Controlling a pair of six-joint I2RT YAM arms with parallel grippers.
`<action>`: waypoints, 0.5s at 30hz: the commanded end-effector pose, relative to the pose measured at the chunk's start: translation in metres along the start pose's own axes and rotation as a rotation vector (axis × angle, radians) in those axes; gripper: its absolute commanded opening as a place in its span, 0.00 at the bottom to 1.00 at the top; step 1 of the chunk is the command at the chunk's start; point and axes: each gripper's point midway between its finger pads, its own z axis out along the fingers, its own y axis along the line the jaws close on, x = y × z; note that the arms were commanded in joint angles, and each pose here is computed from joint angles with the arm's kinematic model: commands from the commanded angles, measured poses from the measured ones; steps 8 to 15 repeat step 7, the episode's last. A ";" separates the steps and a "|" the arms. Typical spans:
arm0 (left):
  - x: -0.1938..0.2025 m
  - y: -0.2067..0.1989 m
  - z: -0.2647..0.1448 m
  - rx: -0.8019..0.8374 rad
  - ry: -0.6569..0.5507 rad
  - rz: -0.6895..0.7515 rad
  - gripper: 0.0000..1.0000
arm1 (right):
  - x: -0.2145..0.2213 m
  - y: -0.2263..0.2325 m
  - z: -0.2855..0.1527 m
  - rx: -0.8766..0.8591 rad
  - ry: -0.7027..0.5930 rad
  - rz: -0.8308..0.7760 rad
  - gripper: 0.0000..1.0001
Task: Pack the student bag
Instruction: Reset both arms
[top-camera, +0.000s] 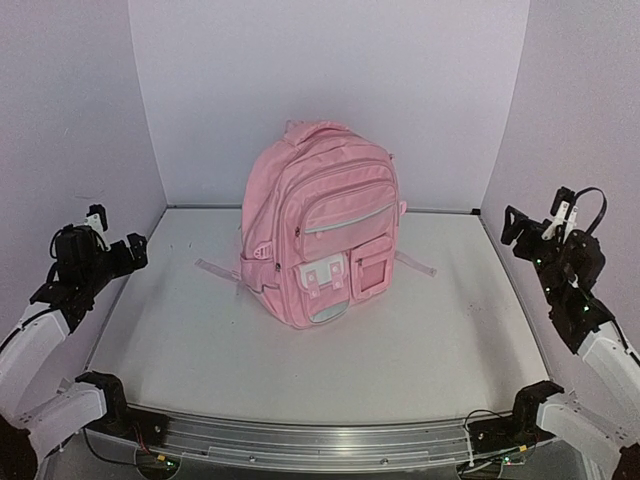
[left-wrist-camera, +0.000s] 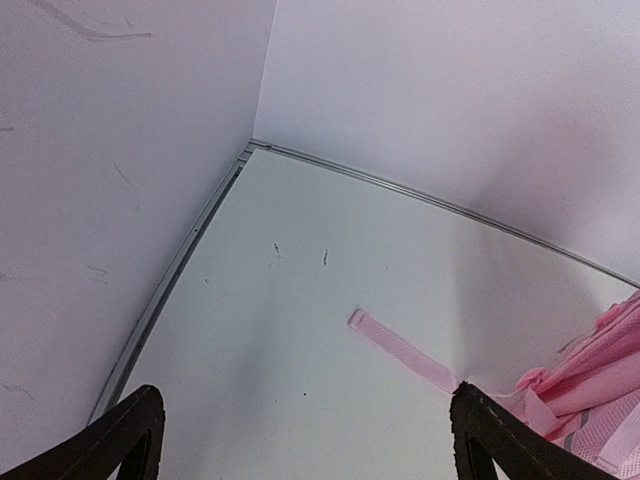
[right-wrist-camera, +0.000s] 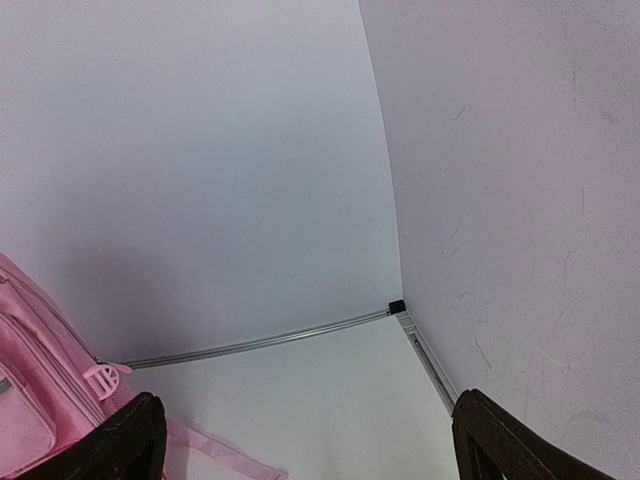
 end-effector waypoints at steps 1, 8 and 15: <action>-0.026 0.001 -0.012 -0.006 -0.133 -0.032 1.00 | -0.020 0.001 0.001 0.006 -0.078 0.016 0.98; -0.028 0.002 -0.012 -0.011 -0.139 -0.029 1.00 | -0.020 0.002 0.002 0.000 -0.076 0.013 0.98; -0.028 0.002 -0.012 -0.011 -0.139 -0.029 1.00 | -0.020 0.002 0.002 0.000 -0.076 0.013 0.98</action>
